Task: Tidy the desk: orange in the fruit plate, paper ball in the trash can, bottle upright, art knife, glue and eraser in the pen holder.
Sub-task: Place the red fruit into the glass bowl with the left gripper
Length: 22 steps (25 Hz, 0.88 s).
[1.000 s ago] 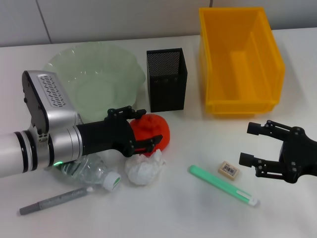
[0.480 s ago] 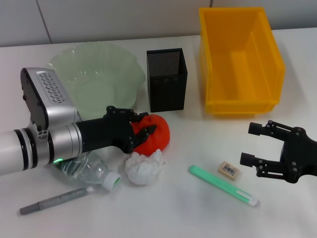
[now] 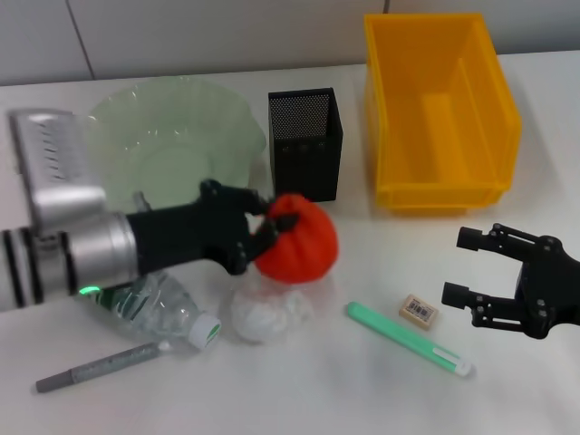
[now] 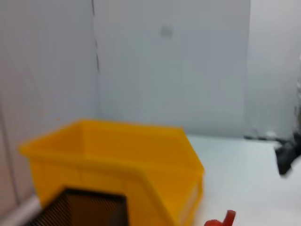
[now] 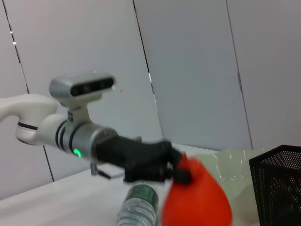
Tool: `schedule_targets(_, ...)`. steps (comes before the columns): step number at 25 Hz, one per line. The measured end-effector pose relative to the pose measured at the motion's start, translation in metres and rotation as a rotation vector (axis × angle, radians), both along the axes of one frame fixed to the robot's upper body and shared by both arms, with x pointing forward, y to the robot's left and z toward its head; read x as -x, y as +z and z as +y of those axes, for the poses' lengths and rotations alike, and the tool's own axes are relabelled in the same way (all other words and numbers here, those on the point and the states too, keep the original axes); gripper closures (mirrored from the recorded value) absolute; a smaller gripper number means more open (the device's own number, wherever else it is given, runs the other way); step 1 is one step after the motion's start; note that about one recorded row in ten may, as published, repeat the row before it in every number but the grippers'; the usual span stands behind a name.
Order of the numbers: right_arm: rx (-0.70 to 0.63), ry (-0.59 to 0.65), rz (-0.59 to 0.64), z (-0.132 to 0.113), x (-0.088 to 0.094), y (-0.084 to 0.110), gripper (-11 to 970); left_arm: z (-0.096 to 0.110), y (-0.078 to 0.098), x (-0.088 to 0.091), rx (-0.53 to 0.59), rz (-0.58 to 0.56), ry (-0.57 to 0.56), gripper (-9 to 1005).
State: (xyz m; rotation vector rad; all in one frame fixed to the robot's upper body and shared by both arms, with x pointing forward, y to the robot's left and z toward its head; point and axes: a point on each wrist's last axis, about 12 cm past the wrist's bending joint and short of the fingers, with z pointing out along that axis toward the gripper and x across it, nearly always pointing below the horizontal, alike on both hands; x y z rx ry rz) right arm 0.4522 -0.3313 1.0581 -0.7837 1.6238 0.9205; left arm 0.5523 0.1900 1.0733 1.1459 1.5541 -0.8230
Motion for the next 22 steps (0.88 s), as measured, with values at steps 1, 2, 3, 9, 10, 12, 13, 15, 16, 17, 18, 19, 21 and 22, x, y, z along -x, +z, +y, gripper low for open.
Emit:
schedule_targets(1,-0.001,0.0,0.001,0.0,0.0,0.0,129,0.006,0.007,-0.001,0.022,-0.025,0.016,806)
schedule_targets(2,-0.001,-0.002,0.002,-0.001,0.002,0.0,129,0.015,0.014,-0.003,0.042,-0.059,0.051,817)
schedule_targets(3,-0.001,-0.002,0.002,-0.001,0.002,0.0,129,0.015,0.014,-0.003,0.042,-0.059,0.051,822)
schedule_targets(9,-0.006,-0.001,0.006,0.0,0.003,-0.001,129,0.036,0.032,-0.021,0.074,-0.13,0.171,854)
schedule_targets(10,-0.006,-0.001,0.006,0.0,0.003,-0.001,128,0.038,0.033,-0.027,0.068,-0.139,0.199,859)
schedule_targets(12,-0.007,0.0,0.007,0.0,0.003,-0.001,128,0.036,0.031,-0.042,0.031,-0.141,0.275,872)
schedule_targets(13,-0.007,0.0,0.007,0.0,0.003,-0.001,129,0.036,0.031,-0.042,0.031,-0.141,0.275,881)
schedule_targets(15,-0.008,0.001,0.008,0.0,0.003,-0.001,130,0.034,0.027,-0.053,-0.008,-0.125,0.334,898)
schedule_targets(16,-0.009,0.001,0.009,0.0,0.003,-0.001,131,0.034,0.025,-0.055,-0.019,-0.123,0.35,906)
schedule_targets(17,-0.01,0.003,0.009,0.0,0.003,-0.001,131,0.035,0.022,-0.061,-0.044,-0.123,0.399,910)
schedule_targets(18,-0.01,0.003,0.009,0.0,0.003,-0.001,132,0.035,0.022,-0.061,-0.044,-0.123,0.399,915)
schedule_targets(19,-0.01,0.004,0.009,0.0,0.003,-0.001,133,0.036,0.021,-0.063,-0.053,-0.122,0.425,919)
schedule_targets(21,-0.01,0.005,0.009,0.0,0.003,-0.001,134,0.039,0.02,-0.067,-0.061,-0.114,0.484,928)
schedule_targets(22,-0.011,0.006,0.01,0.0,0.003,-0.001,135,0.041,0.019,-0.069,-0.061,-0.11,0.507,932)
